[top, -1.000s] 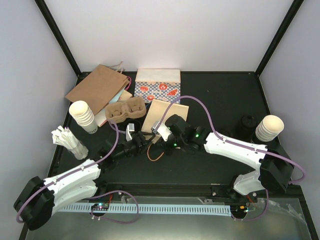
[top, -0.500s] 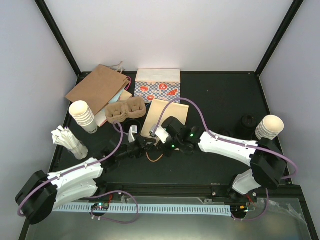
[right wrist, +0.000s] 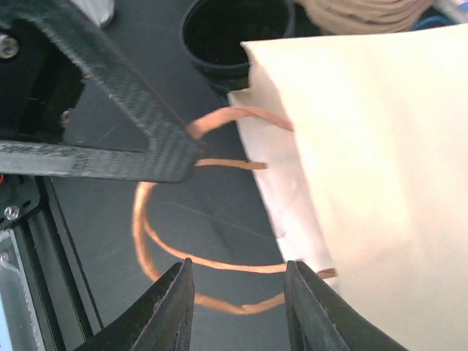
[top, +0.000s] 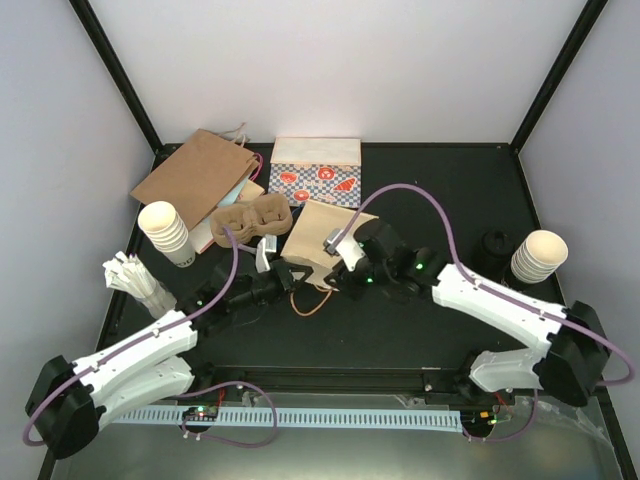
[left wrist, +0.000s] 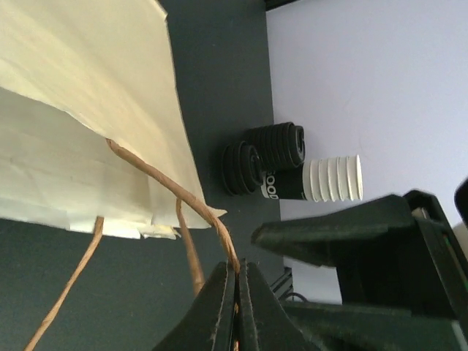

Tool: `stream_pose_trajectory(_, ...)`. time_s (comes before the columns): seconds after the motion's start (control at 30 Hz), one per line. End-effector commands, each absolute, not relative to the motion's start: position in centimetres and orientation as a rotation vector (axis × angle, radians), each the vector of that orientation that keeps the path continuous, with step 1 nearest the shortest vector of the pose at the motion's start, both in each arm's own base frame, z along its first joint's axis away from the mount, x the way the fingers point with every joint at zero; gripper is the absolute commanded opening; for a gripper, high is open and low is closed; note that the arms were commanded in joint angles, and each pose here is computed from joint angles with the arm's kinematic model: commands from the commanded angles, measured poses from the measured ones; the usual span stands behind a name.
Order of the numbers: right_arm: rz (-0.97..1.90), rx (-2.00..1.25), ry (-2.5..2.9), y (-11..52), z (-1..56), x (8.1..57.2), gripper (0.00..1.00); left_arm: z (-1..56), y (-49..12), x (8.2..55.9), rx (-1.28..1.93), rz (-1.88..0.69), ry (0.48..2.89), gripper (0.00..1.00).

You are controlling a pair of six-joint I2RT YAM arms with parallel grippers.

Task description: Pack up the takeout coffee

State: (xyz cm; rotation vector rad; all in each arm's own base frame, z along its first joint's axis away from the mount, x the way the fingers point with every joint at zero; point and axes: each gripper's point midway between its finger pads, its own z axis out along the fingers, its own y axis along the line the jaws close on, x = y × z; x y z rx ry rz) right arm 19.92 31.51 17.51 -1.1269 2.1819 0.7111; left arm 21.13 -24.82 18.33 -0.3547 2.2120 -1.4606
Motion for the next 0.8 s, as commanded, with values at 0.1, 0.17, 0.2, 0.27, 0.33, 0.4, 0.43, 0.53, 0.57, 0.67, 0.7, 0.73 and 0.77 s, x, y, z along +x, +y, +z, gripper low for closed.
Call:
stream_pose_trajectory(0.1, 0.668, -0.897, 2.201, 26.9, 20.8, 22.8, 0.36, 23.4, -25.6, 20.7, -0.063, -1.366, 2.201, 0.02)
stream_pose_trajectory(0.17, 0.686, -0.895, 2.189, 26.4, 21.5, 22.7, 0.39, 24.2, -25.4, 20.8, -0.026, -1.33, 2.196, 0.02)
stream_pose_trajectory(0.2, 0.685, -0.918, 2.178, 26.3, 21.7, 22.4, 0.4, 24.7, -25.4, 20.9, -0.017, -1.323, 2.187, 0.02)
stream_pose_trajectory(0.27, 0.659, -0.934, 2.174, 25.9, 21.8, 22.3, 0.42, 25.6, -25.4, 20.9, 0.0, -1.331, 2.159, 0.01)
stream_pose_trajectory(0.33, 0.633, -0.948, 2.174, 25.5, 21.8, 22.2, 0.44, 26.7, -25.5, 20.8, 0.014, -1.353, 2.127, 0.02)
stream_pose_trajectory(0.4, 0.631, -0.963, 2.169, 25.4, 22.0, 21.9, 0.46, 27.6, -25.6, 20.8, 0.025, -1.367, 2.103, 0.01)
stream_pose_trajectory(0.43, 0.652, -0.981, 2.16, 25.5, 22.2, 21.6, 0.48, 28.0, -25.6, 20.9, 0.028, -1.37, 2.095, 0.02)
stream_pose_trajectory(0.53, 0.692, -1.021, 2.123, 26.0, 23.3, 20.6, 0.57, 29.0, -25.8, 21.0, 0.037, -1.38, 2.076, 0.02)
stream_pose_trajectory(0.57, 0.679, -1.034, 2.108, 26.1, 23.5, 20.4, 0.58, 29.3, -25.9, 21.0, 0.04, -1.384, 2.074, 0.02)
stream_pose_trajectory(0.67, 0.654, -1.079, 2.068, 26.5, 24.0, 19.5, 0.63, 29.7, -26.3, 21.1, 0.054, -1.398, 2.078, 0.01)
stream_pose_trajectory(0.7, 0.649, -1.095, 2.052, 26.7, 24.3, 19.3, 0.63, 29.7, -26.5, 21.1, 0.057, -1.404, 2.081, 0.01)
stream_pose_trajectory(0.73, 0.64, -1.109, 2.038, 26.9, 24.4, 19.1, 0.63, 29.8, -26.7, 21.1, 0.063, -1.409, 2.083, 0.02)
stream_pose_trajectory(0.77, 0.62, -1.122, 2.024, 27.1, 24.6, 19.0, 0.63, 29.8, -26.8, 21.1, 0.067, -1.415, 2.088, 0.02)
